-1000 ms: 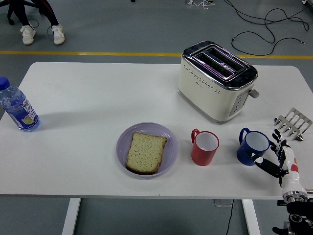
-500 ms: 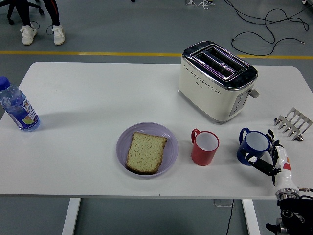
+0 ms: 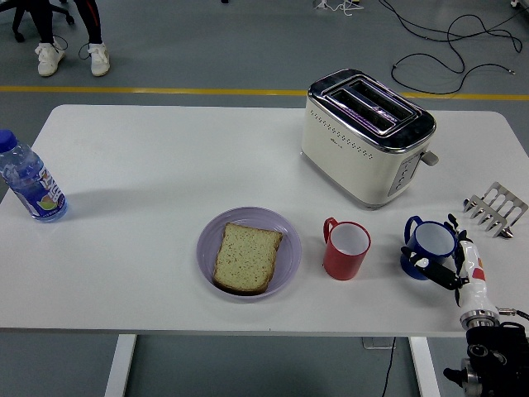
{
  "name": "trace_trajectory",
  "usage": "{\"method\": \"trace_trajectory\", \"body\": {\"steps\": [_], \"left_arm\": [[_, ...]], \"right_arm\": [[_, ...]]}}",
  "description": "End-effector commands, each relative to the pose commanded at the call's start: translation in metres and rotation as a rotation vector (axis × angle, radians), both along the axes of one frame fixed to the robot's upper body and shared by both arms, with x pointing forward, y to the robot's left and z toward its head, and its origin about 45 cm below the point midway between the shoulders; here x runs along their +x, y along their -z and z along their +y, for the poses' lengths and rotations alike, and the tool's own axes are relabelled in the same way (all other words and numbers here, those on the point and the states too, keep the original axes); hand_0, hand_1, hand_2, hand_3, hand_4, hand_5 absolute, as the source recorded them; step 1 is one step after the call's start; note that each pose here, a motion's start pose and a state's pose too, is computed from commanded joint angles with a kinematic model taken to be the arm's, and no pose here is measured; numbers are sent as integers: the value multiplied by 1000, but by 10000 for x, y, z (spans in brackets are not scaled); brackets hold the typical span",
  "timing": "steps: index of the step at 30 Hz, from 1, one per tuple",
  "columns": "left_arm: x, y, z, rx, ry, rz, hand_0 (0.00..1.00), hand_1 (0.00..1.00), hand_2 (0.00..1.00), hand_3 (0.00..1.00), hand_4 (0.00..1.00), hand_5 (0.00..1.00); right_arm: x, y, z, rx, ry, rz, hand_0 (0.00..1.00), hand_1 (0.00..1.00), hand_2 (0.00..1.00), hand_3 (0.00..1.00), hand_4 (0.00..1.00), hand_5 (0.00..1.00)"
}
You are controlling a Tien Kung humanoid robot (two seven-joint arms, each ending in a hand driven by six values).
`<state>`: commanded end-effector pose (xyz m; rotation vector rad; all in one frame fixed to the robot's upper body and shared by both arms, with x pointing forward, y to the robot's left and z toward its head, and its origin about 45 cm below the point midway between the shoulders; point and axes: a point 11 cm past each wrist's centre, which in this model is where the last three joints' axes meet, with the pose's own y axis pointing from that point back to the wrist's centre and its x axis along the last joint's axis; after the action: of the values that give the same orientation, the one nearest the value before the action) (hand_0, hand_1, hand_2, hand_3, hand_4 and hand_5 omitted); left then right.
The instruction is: Pick up the cup,pour liquid into bread,place the cup on the desk
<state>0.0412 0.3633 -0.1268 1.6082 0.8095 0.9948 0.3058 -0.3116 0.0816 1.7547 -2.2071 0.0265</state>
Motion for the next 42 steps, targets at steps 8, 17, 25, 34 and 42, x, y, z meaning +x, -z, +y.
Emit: {"method": "trace_trajectory", "body": {"steps": [8, 17, 25, 34, 42], "left_arm": [[-26, 3, -1, 0, 14, 11, 653, 690, 708, 601, 339, 920], [-74, 9, -7, -1, 28, 24, 653, 690, 708, 600, 339, 920], [-98, 12, -12, -3, 27, 28, 653, 690, 708, 601, 339, 920], [-68, 7, -4, 0, 30, 23, 653, 690, 709, 601, 339, 920], [-47, 5, -5, -1, 24, 19, 653, 690, 709, 601, 339, 920]], "right_arm": [[-16, 66, -6, 4, 18, 4, 923, 835, 926, 971, 998, 151], [-36, 127, -38, 25, 48, 5, 793, 685, 741, 802, 967, 145], [-44, 136, -35, 54, 52, -6, 705, 612, 672, 752, 945, 154], [-6, 54, -83, 72, 84, -52, 498, 504, 563, 628, 830, 92], [31, -186, -259, 63, 168, -148, 415, 439, 534, 548, 795, 66]]}}
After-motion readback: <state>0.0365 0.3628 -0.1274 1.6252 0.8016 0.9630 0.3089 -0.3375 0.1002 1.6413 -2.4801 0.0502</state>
